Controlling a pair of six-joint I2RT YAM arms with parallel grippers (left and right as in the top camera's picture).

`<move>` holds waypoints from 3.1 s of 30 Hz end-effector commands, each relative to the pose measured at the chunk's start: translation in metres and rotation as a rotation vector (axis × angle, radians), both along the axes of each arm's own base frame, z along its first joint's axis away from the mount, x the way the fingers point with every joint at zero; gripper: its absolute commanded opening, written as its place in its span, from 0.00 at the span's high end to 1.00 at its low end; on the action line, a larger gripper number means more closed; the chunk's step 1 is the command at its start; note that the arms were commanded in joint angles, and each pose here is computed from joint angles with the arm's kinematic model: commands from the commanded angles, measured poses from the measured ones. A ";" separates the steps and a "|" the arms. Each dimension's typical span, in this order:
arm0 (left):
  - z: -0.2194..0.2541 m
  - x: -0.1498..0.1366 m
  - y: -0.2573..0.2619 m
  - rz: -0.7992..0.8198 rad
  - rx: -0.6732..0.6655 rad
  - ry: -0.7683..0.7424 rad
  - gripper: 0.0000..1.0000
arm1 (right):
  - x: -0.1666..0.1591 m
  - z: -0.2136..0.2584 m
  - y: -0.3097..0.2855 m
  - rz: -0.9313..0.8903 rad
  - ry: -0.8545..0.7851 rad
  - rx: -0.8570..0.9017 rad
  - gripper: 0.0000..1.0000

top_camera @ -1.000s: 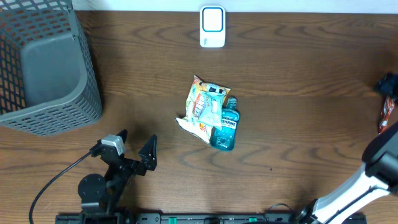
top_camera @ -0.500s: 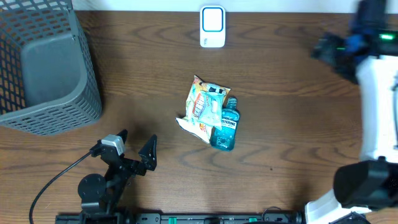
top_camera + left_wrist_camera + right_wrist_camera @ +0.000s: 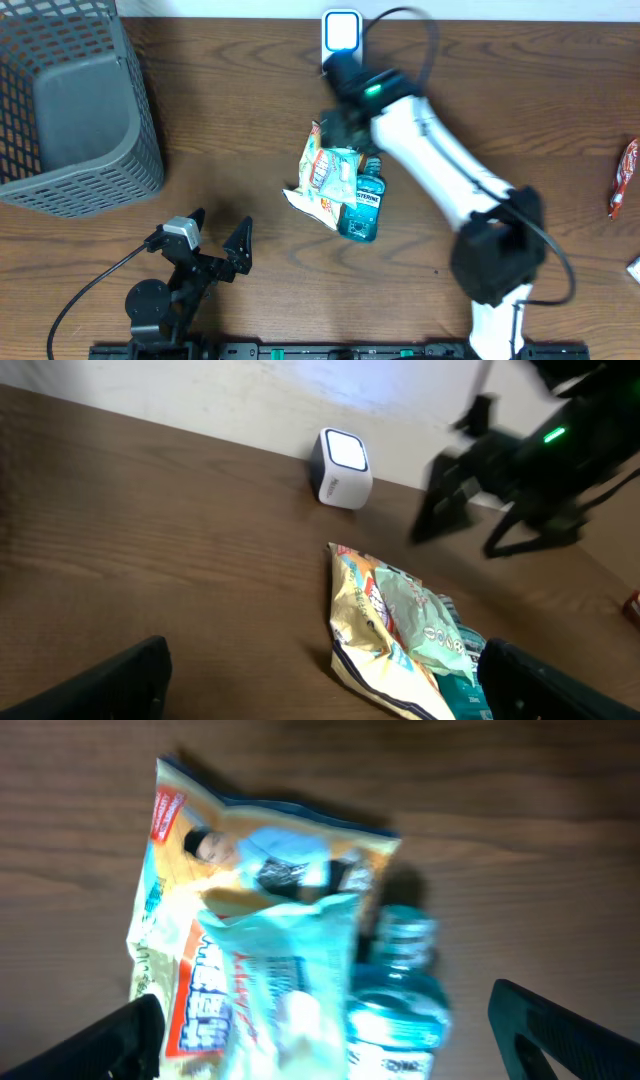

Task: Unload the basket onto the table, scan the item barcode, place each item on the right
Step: 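Reach the right gripper to the white-green pack on the pile, then grasp the white-green pack and lift it, then carry the white-green pack up toward the scanner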

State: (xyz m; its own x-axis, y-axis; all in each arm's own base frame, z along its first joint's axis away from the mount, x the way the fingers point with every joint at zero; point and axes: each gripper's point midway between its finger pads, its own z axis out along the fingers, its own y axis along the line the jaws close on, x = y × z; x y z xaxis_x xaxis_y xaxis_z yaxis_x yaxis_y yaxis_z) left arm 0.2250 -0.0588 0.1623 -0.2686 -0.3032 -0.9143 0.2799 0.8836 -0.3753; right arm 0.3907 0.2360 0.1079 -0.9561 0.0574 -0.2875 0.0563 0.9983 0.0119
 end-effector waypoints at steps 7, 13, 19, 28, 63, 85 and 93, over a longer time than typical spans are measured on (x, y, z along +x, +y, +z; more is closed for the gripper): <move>0.006 -0.001 0.000 0.000 0.013 -0.021 0.02 | -0.011 -0.068 0.012 0.013 -0.058 -0.319 0.07; 0.006 -0.001 0.000 0.000 0.013 -0.021 0.02 | -0.017 -0.100 0.001 0.032 -0.016 -0.430 0.21; 0.006 -0.001 0.000 0.000 0.013 -0.021 0.02 | -0.022 -0.107 -0.004 0.039 0.014 -0.459 0.60; 0.006 -0.001 0.000 0.000 0.014 -0.021 0.02 | -0.021 -0.090 -0.004 0.071 0.045 -0.468 0.88; 0.006 -0.001 0.000 0.000 0.013 -0.021 0.02 | -0.077 0.135 0.111 0.615 0.590 1.326 0.99; 0.006 -0.001 0.000 0.000 0.013 -0.021 0.02 | -0.085 0.146 0.122 0.260 0.917 1.326 0.99; 0.006 -0.001 0.000 0.000 0.013 -0.021 0.02 | -0.085 0.145 0.122 0.275 0.904 1.325 0.99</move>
State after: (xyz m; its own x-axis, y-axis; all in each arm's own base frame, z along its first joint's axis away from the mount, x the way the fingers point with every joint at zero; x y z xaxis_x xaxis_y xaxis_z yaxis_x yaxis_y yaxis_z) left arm 0.2250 -0.0588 0.1623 -0.2686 -0.3032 -0.9143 0.2799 0.8836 -0.3753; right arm 0.3064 0.3564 0.2402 -0.7985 -0.3814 0.4657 0.3462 0.3420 0.8736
